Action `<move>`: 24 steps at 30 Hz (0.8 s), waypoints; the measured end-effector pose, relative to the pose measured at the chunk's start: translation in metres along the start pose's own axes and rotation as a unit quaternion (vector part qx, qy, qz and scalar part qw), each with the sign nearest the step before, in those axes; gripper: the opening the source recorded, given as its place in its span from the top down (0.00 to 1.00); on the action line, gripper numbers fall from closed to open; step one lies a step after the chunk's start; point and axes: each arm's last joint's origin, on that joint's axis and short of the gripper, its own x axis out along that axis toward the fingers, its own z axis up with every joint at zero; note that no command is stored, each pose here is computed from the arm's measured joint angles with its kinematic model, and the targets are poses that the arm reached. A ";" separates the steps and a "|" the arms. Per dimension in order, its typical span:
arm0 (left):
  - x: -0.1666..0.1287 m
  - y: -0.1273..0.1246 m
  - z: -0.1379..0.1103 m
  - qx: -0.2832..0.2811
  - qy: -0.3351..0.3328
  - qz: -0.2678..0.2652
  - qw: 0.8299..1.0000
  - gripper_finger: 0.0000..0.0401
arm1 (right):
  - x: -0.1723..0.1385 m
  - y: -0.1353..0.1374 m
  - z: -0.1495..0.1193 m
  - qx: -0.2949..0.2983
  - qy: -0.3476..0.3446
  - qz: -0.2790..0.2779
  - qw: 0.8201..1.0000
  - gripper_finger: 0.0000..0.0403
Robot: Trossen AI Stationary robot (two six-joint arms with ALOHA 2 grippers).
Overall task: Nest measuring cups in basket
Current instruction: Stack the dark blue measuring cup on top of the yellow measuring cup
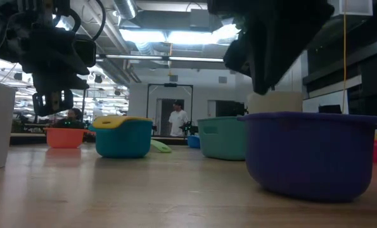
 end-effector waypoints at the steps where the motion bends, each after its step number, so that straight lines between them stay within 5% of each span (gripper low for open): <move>1: 0.000 0.000 0.000 0.000 0.000 0.000 1.000 0.80 | 0.002 0.000 0.000 0.000 0.000 0.000 1.000 0.76; 24: 0.000 0.001 -0.001 0.000 0.004 0.006 1.000 0.80 | 0.035 -0.007 -0.005 0.009 0.045 -0.006 0.999 0.76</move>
